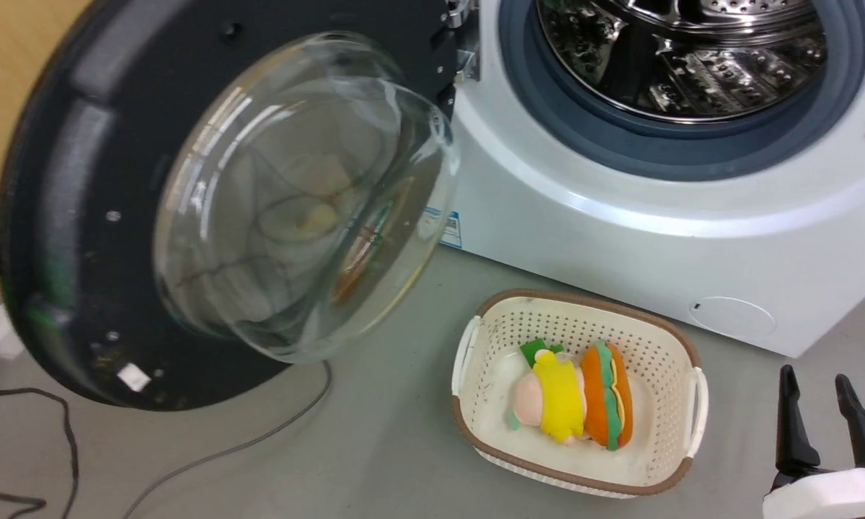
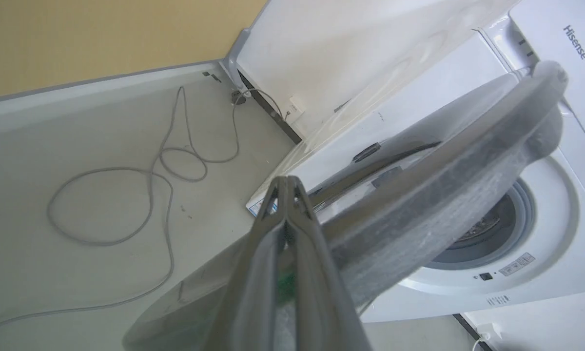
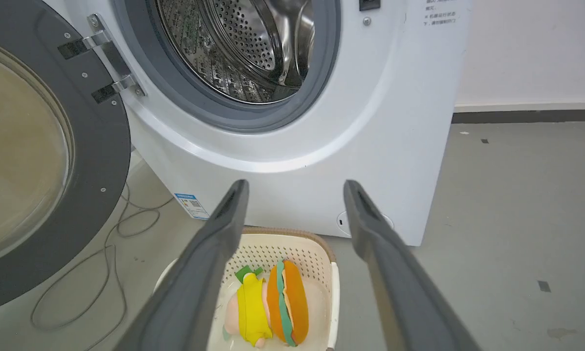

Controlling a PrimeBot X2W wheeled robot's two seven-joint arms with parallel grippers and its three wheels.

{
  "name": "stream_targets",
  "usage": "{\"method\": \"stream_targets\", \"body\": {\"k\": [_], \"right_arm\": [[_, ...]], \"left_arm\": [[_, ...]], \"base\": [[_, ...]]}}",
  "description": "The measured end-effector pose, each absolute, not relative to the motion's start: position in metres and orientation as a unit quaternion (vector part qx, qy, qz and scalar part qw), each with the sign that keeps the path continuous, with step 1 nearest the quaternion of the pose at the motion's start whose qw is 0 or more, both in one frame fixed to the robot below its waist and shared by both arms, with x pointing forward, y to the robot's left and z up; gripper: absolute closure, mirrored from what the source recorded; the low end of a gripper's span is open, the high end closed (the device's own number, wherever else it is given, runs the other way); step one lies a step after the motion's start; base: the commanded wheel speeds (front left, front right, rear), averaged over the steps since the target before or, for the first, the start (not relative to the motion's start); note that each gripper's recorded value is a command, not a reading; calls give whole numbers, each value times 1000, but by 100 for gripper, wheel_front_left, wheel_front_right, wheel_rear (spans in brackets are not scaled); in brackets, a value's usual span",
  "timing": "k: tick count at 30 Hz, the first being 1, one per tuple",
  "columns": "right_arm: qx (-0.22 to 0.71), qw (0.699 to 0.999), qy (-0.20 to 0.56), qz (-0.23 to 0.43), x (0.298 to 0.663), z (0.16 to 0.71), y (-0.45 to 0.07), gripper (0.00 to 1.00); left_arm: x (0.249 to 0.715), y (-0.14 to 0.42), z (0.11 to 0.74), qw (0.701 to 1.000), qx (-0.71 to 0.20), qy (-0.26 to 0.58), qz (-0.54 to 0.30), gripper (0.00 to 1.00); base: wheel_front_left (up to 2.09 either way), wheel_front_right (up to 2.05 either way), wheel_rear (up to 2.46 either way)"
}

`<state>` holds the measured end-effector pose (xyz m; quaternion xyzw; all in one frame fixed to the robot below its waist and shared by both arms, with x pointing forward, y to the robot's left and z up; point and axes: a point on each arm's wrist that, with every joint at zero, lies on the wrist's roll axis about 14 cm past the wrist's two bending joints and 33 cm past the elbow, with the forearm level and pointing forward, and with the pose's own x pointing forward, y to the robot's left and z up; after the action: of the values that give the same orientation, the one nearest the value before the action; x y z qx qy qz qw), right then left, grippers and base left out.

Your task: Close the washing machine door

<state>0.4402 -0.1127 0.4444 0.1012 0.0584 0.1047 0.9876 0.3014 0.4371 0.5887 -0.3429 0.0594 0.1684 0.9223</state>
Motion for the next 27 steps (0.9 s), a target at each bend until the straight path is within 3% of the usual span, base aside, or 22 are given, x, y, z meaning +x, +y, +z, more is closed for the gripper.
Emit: {"method": "stream_targets", "body": {"k": [8, 15, 27], "right_arm": [[111, 986, 57, 110, 445, 442, -104, 0], [128, 983, 53, 116, 448, 445, -95, 0], [137, 985, 44, 96, 446, 448, -108, 0]], "left_arm": [[289, 373, 590, 933, -337, 106, 64, 100], [281, 302, 593, 922, -360, 133, -50, 100], [302, 150, 606, 845, -423, 157, -287, 100]], "base": [[0, 0, 0], [0, 0, 0], [0, 0, 0]]}}
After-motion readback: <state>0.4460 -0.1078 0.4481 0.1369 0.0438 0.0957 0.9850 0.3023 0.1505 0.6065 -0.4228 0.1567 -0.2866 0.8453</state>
